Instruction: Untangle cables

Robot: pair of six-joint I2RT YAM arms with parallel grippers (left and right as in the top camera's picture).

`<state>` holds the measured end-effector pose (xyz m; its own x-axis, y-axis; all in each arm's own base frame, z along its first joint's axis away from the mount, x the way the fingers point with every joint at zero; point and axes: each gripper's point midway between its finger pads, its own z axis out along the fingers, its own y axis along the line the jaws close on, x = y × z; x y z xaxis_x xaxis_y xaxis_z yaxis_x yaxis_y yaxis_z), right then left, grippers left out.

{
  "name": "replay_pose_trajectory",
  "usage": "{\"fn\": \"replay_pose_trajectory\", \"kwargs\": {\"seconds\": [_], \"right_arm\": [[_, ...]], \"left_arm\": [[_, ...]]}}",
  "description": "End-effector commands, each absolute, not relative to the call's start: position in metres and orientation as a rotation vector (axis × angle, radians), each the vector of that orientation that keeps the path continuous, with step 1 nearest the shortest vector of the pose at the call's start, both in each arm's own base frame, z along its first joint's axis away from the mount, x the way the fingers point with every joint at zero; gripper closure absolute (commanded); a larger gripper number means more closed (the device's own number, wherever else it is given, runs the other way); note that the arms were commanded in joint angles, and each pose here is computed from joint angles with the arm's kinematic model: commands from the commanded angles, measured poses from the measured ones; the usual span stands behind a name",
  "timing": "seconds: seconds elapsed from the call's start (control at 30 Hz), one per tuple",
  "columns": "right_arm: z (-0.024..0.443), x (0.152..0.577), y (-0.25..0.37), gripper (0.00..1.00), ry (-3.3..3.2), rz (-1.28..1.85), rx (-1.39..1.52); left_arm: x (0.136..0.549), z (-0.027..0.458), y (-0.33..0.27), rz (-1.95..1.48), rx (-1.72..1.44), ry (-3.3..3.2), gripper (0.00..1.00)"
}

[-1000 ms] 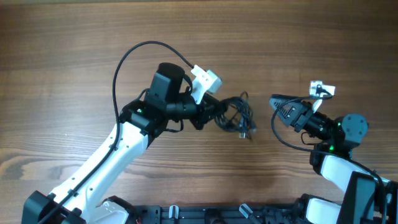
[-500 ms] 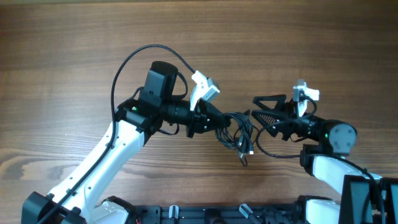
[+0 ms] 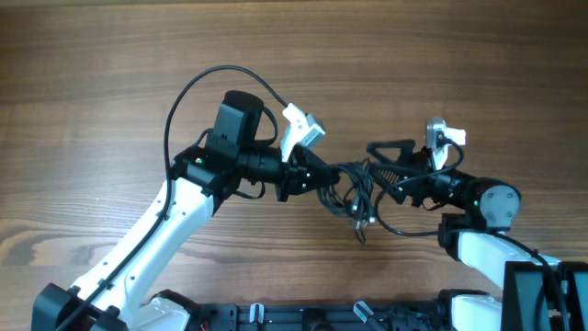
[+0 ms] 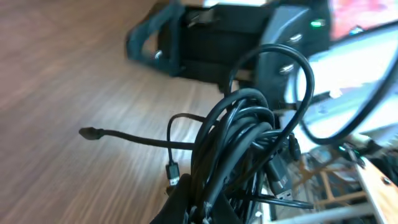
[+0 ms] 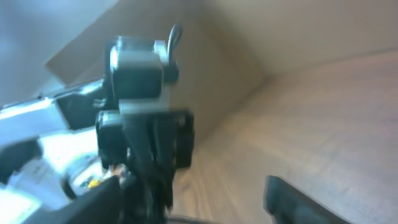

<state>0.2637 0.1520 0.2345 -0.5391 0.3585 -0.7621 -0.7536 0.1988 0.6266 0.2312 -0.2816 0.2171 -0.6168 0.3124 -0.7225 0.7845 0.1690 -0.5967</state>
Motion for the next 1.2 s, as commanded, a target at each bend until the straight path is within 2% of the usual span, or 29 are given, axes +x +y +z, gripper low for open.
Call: {"fn": "replay_pose_trajectory", "kwargs": {"seconds": [0.0,0.07,0.13,0.27,0.4,0.7,1.0,1.17], "right_arm": [[0.272,0.314,0.138,0.18,1.426,1.309,-0.34],[0.284,0.343,0.138,0.18,1.461,1.234,-0.382],[0.297,0.351,0.143,0.18,1.465,1.194,-0.483],[0.305,0.322,0.161,0.19,1.451,1.28,-0.812],[0.299,0.294,0.174,0.23,1.405,1.353,-1.001],[0.299,0.273,0.205,0.23,1.337,1.405,-1.115],[0.302,0.283,0.209,0.24,1.414,1.441,-0.994],[0.302,0.276,0.22,0.24,1.401,1.466,-1.022]], "left_arm": [[0.257,0.211,-0.267,-1.364,0.921,2.076,0.96],[0.269,0.211,-0.255,-1.341,0.867,2.084,0.96],[0.274,0.218,-0.246,-1.377,0.841,2.056,0.96],[0.26,0.25,-0.232,-1.587,0.932,1.84,0.96],[0.247,0.264,-0.23,-1.686,0.994,1.728,0.96],[0.232,0.269,-0.239,-1.759,1.052,1.685,0.96],[0.234,0.264,-0.243,-1.724,1.049,1.717,0.96],[0.231,0.254,-0.255,-1.678,1.071,1.768,0.96]]}}
